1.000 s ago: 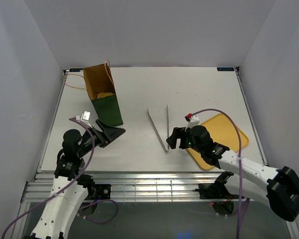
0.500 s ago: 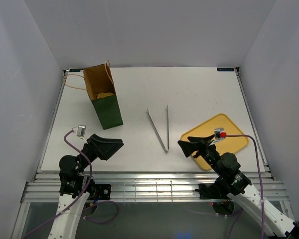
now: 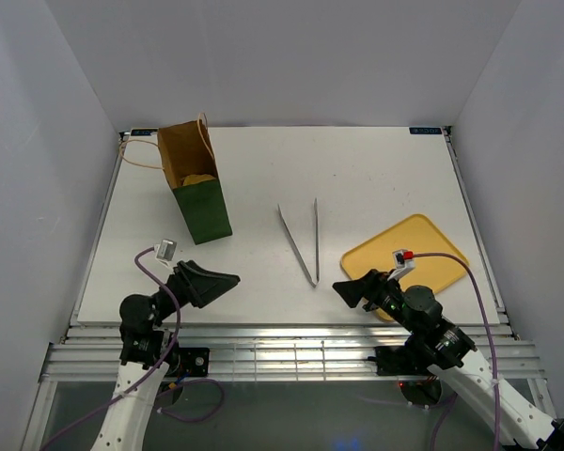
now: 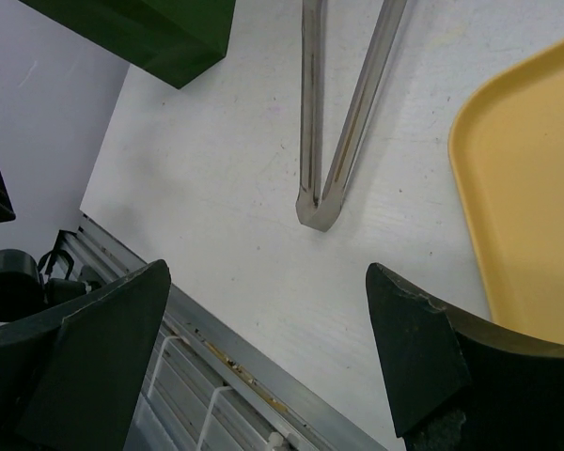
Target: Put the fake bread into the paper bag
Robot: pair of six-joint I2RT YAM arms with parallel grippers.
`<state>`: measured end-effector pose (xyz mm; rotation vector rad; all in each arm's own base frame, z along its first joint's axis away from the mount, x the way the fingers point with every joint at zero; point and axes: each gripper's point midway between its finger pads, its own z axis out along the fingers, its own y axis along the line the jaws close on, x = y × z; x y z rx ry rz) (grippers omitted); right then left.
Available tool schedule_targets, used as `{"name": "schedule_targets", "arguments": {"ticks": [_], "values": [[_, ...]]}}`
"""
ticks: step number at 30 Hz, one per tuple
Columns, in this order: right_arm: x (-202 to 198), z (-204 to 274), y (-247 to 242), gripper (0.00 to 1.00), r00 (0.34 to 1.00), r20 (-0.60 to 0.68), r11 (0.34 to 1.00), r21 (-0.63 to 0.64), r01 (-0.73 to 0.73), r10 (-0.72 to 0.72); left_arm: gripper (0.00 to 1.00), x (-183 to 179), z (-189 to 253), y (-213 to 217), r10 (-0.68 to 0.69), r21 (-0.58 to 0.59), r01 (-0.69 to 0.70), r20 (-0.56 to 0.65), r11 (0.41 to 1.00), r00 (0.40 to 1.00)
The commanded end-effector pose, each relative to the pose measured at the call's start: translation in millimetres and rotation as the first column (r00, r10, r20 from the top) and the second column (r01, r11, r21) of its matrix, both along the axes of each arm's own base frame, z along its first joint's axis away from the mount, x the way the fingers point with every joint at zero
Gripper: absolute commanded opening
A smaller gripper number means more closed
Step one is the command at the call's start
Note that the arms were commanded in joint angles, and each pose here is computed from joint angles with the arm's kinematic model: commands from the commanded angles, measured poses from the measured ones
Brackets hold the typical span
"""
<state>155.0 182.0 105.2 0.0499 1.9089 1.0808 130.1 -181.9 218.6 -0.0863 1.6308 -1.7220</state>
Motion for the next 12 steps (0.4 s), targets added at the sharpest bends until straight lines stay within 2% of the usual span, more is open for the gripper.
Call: {"name": "schedule_targets", "arguments": {"ticks": [1,2,3,8,12], "values": [[-3.7,-80.2,4.2,0.90,0.995,-0.104,1.000,-0.012,-0.010,0.008,0.98,-9.6,-22.9,-2.8,-0.069,-0.085,0.071,0.034,0.994,0.997],[-4.6,-81.4,5.5,0.90,0.994,-0.108,1.000,-0.008,-0.016,0.015,0.98,-15.0,-17.2,-1.7,-0.078,-0.114,0.088,0.093,0.990,0.993],[-5.6,-87.0,5.8,0.90,0.992,-0.122,1.000,-0.008,-0.018,0.017,0.98,-14.9,-23.7,-2.0,-0.091,-0.132,0.098,0.062,0.986,0.994],[-9.1,-97.5,9.7,0.90,0.988,-0.148,0.999,0.006,-0.037,0.037,0.98,-22.8,-18.5,-2.5,-0.109,-0.125,0.125,0.123,0.984,0.986],[-10.9,-89.6,18.6,0.90,0.990,-0.107,0.995,0.053,-0.083,0.088,0.98,-32.2,-11.4,-2.1,-0.133,-0.135,0.156,0.169,0.978,0.977]]}}
